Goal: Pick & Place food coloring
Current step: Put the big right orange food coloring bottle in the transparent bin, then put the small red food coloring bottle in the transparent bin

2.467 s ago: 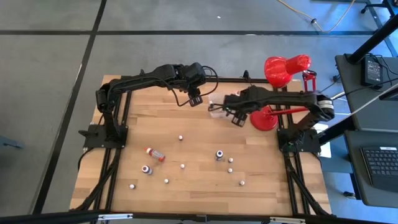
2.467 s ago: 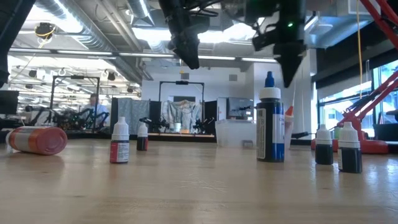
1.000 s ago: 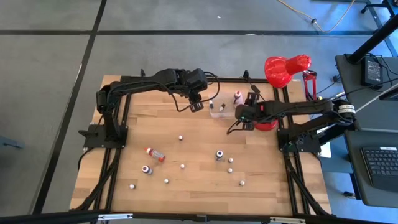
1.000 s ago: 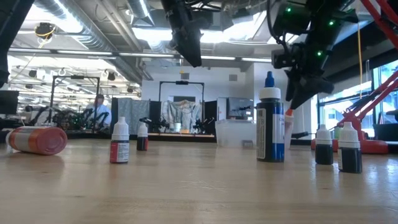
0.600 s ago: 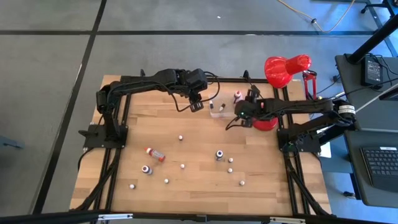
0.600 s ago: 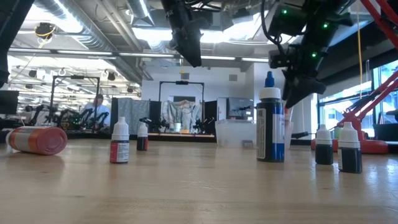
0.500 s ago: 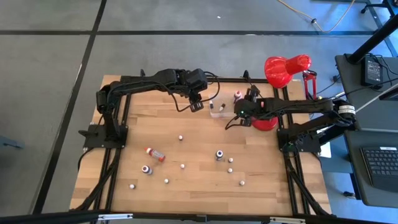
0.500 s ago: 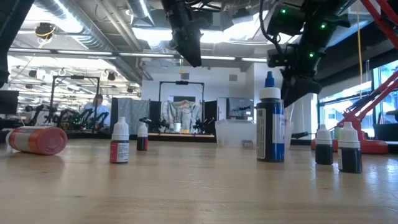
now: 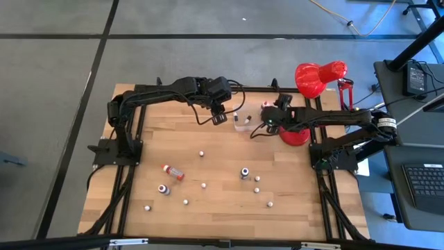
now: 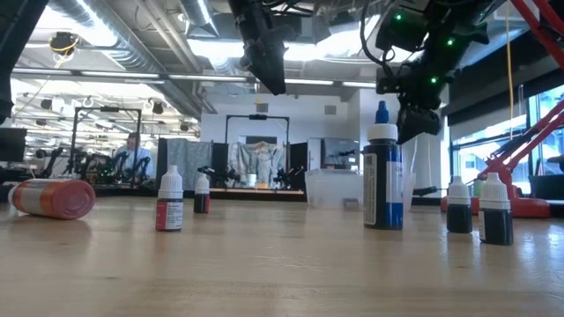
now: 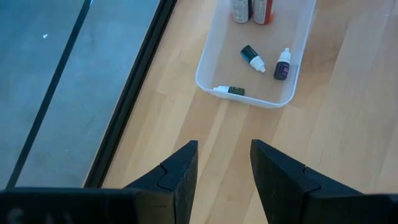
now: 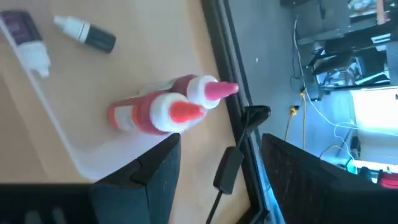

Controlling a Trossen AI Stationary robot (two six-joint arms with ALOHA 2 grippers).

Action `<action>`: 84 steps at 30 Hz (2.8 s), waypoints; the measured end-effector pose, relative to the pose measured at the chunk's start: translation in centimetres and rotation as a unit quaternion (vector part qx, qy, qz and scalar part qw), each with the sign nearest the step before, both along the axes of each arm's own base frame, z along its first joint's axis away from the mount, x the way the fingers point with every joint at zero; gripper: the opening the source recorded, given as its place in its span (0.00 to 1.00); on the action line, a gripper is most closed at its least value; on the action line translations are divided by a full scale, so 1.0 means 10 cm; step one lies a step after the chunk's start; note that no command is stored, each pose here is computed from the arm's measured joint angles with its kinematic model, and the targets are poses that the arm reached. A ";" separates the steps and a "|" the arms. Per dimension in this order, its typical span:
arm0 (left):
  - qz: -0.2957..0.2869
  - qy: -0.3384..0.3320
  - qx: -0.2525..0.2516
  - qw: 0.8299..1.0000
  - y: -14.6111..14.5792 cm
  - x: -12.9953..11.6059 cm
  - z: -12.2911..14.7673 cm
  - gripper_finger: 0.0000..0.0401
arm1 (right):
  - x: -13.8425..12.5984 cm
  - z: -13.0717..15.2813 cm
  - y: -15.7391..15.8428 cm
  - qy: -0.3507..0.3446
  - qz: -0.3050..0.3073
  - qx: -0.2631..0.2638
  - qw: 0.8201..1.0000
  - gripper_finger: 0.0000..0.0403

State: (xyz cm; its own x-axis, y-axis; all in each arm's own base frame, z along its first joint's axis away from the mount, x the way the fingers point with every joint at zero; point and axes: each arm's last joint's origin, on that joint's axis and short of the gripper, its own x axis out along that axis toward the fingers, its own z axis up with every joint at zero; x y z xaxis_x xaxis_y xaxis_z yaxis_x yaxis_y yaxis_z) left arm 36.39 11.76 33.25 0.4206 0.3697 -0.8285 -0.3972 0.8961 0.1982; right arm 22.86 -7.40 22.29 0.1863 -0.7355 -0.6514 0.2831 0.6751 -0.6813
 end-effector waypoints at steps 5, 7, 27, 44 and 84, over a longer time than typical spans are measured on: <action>0.003 -0.001 -0.002 1.000 0.00 0.00 0.00 0.36 | 0.05 0.03 -0.01 -0.031 -0.001 -0.007 1.000 0.55; 0.003 -0.001 -0.001 1.000 0.00 0.00 0.00 0.36 | 0.06 0.07 -0.01 -0.046 -0.005 0.004 0.999 0.55; -0.034 0.090 -0.052 0.994 -0.13 -0.17 -0.18 0.36 | 0.37 0.49 0.54 -0.225 0.157 0.291 0.916 0.55; -0.132 -0.140 -0.101 0.976 -0.60 -0.53 -0.43 0.36 | 0.10 0.37 0.68 -0.301 0.170 0.236 0.908 0.55; 0.074 0.078 -0.199 0.974 -0.93 -0.42 -1.31 0.44 | 0.12 0.32 0.56 -0.325 0.145 0.185 0.916 0.55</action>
State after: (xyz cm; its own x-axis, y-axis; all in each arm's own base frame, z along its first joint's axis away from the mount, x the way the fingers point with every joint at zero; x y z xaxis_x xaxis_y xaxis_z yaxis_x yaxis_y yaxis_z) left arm 32.19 2.51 20.11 0.2438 0.0532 -0.9684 -0.5210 0.8494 -0.0845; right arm 24.05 -1.82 25.47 0.7760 -0.3451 -0.5279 0.3202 0.9367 -0.1416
